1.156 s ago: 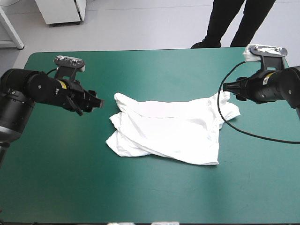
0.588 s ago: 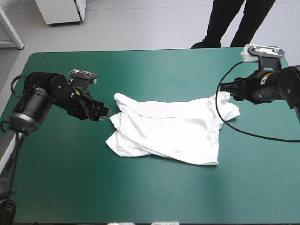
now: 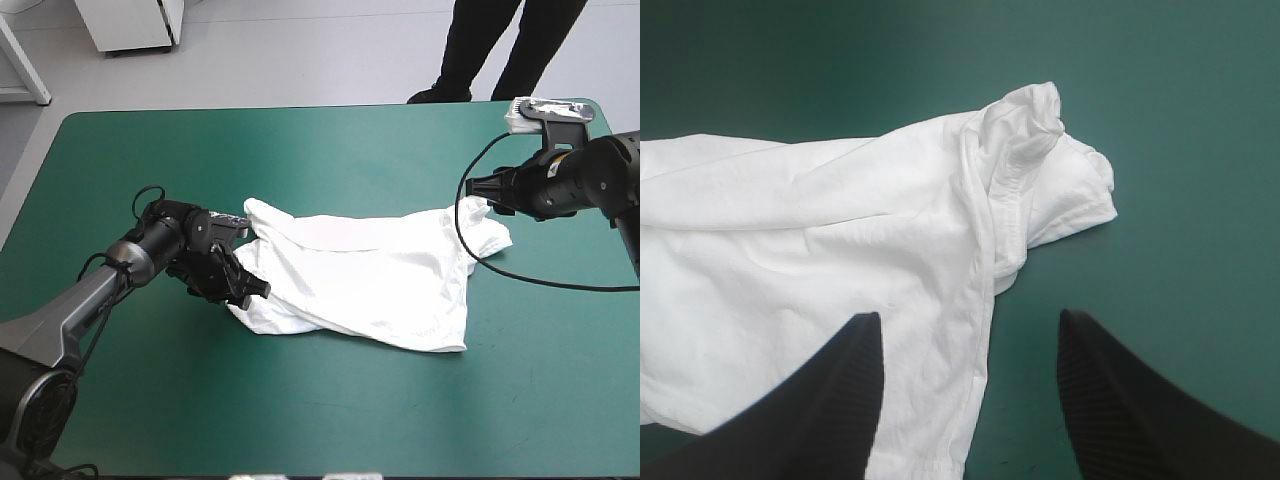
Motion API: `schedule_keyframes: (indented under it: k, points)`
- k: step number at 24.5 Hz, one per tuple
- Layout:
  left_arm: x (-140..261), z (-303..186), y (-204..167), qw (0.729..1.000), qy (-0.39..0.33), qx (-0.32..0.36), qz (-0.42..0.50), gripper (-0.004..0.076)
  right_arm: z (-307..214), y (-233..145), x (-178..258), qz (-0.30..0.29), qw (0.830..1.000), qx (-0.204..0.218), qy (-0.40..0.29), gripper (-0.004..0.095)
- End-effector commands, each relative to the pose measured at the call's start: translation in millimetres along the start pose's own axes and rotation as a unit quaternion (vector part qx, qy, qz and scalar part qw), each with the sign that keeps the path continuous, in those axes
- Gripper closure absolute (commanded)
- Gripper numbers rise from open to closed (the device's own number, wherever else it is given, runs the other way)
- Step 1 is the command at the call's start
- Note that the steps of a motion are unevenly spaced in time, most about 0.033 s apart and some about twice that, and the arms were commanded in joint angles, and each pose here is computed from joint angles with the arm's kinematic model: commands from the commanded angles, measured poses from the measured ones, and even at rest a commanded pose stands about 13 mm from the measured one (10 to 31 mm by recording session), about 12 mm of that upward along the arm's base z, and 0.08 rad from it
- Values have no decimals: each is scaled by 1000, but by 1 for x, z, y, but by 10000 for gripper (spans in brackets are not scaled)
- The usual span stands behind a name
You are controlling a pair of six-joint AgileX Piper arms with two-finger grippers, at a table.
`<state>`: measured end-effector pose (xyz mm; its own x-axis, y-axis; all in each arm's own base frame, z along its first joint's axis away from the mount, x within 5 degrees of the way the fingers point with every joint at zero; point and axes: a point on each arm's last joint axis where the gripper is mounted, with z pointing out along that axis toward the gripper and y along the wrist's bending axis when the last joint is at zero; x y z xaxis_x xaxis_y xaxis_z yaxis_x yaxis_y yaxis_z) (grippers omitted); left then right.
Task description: Fold the cloth
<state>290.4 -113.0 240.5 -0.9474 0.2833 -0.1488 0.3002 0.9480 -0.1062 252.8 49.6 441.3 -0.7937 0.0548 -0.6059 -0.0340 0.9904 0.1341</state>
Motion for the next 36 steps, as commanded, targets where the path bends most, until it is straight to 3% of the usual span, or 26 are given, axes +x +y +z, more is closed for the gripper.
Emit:
schedule_keyframes:
  k: [1, 9, 11, 16, 22, 25, 29, 36]
  points:
    - [-7, 1, -1, 1000, -11, -5, -4, 353, -16, -1, -2, -12, 1000, -2, -26, 413]
    - [-13, 34, 1, 999, 33, -5, -13, 356, -15, -2, -3, -13, 1000, 3, -25, 413]
    - [-13, 37, 1, 999, 37, -6, -13, 387, -13, -2, -3, -13, 1000, 3, -23, 413]
    - [-15, 37, 1, 1000, 30, -5, -4, 728, 2, 6, 7, -16, 999, -32, 14, 413]
    - [-14, 37, -2, 999, 32, 15, -7, 734, 72, 30, 80, -63, 987, 12, 147, 412]
    - [-15, 37, -5, 999, 29, 28, -12, 734, 97, 36, 104, -30, 988, 9, 154, 412]
    - [-15, 37, -5, 999, 26, 31, -5, 734, 121, 30, 129, -28, 984, 14, 176, 413]
    - [-16, 37, -5, 999, 24, 30, -5, 734, 150, 29, 144, -14, 980, 20, 196, 413]
